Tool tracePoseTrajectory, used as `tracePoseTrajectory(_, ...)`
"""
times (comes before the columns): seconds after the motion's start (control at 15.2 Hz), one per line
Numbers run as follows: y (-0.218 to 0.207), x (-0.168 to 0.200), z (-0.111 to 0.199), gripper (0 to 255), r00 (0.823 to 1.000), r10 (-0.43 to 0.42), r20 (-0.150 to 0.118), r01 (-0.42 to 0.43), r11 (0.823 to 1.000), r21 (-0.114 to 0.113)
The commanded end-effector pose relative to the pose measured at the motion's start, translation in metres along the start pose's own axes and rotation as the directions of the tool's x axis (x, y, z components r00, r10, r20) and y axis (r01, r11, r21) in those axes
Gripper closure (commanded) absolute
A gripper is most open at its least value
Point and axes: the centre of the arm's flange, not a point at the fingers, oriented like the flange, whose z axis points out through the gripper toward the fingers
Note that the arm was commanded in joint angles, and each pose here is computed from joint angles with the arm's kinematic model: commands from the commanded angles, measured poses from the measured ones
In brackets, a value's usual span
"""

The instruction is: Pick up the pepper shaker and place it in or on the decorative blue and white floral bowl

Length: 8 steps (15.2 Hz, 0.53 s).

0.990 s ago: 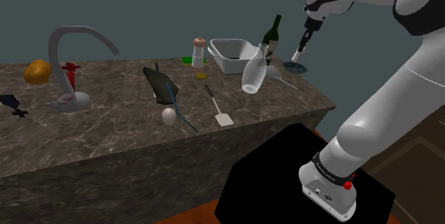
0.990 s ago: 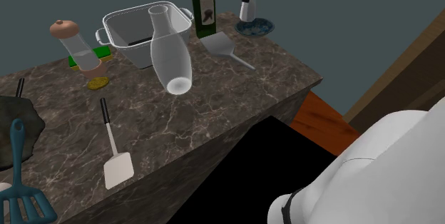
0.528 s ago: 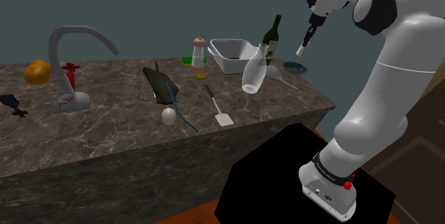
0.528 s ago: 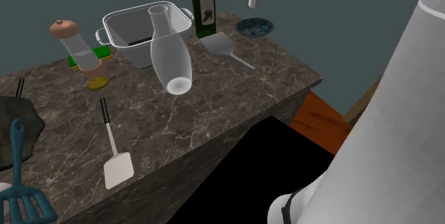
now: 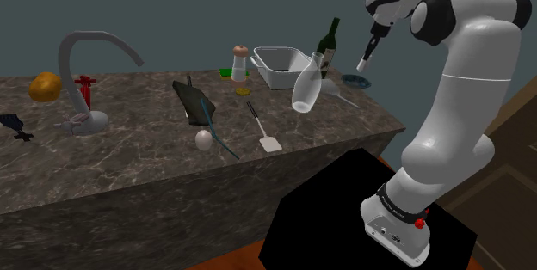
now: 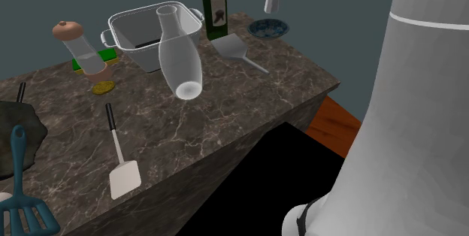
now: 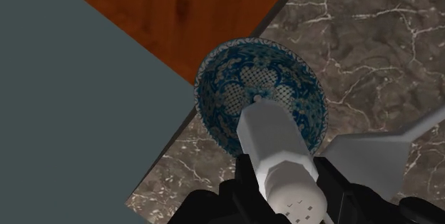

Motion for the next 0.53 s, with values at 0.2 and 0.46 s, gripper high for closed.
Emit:
tracePoseTrajectory(0.2, -0.001, -0.001, 0.026, 255, 1.000, 0.000, 0.000, 0.000, 1.000, -0.001)
tracePoseTrajectory(0.46, -0.003, -0.002, 0.047, 255, 1.000, 0.000, 0.000, 0.000, 1.000, -0.001)
